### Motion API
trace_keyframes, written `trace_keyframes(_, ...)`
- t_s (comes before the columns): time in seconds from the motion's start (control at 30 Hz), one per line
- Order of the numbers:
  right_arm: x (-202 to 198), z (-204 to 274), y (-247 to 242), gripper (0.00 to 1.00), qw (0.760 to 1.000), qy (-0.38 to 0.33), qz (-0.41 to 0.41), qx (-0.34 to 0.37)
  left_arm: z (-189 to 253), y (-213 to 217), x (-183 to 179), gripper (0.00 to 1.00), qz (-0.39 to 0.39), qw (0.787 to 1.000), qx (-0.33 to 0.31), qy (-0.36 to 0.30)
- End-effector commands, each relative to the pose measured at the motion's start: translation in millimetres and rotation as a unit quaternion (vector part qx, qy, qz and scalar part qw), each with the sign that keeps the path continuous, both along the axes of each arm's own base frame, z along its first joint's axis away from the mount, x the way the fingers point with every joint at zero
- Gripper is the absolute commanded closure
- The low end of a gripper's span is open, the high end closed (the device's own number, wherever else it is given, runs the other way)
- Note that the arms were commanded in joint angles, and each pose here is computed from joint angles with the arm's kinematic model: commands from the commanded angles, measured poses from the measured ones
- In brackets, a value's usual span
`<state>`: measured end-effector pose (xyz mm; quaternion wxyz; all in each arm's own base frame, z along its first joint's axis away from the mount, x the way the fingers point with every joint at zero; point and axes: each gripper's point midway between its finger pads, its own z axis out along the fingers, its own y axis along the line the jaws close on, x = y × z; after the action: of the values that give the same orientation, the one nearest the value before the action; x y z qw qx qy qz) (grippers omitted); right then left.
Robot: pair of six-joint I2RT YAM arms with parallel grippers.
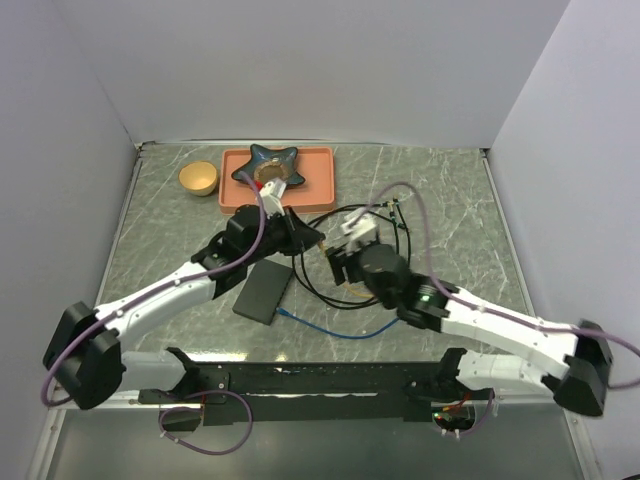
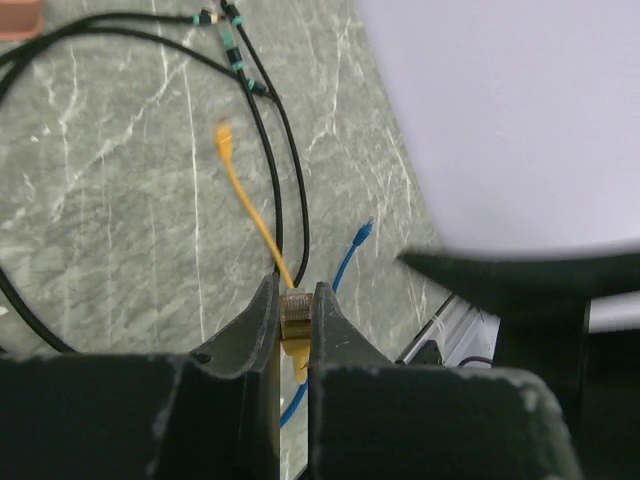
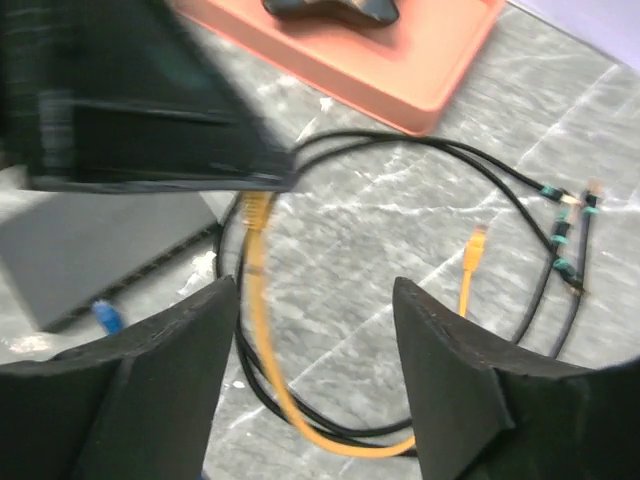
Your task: Insert the plug into the switch port
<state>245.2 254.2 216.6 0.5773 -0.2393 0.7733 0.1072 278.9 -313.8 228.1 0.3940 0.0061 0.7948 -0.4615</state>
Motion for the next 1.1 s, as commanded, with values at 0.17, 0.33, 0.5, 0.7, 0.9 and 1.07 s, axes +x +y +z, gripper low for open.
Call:
trace_keyframes(0.17, -40, 51, 20, 0.18, 0.967, 0.018, 0.213, 0.14, 63, 21, -16, 0.99, 0.001, 0.986, -0.064, -0.154)
trace_keyframes(0.33, -61, 58, 33, 0.18, 0.936, 0.05, 0.304, 0.172, 77, 27, -41, 0.99, -0.036, 0.971, -0.099, -0.215)
trace_keyframes(0.5, -69, 66, 29, 0.2, 0.901, 0.083, 0.364, 0.22, 92, 28, -69, 0.99, -0.09, 0.947, -0.117, -0.287)
trace_keyframes(0.7, -75, 74, 29, 0.24, 0.865, 0.111, 0.415, 0.257, 104, 28, -111, 0.99, -0.175, 0.903, -0.145, -0.364)
trace_keyframes(0.9, -75, 74, 37, 0.28, 0.849, 0.133, 0.431, 0.276, 112, 26, -124, 0.99, -0.203, 0.886, -0.157, -0.387)
trace_keyframes(1.07, -78, 75, 40, 0.33, 0.834, 0.14, 0.447, 0.292, 114, 25, -125, 0.99, -0.201, 0.885, -0.159, -0.387)
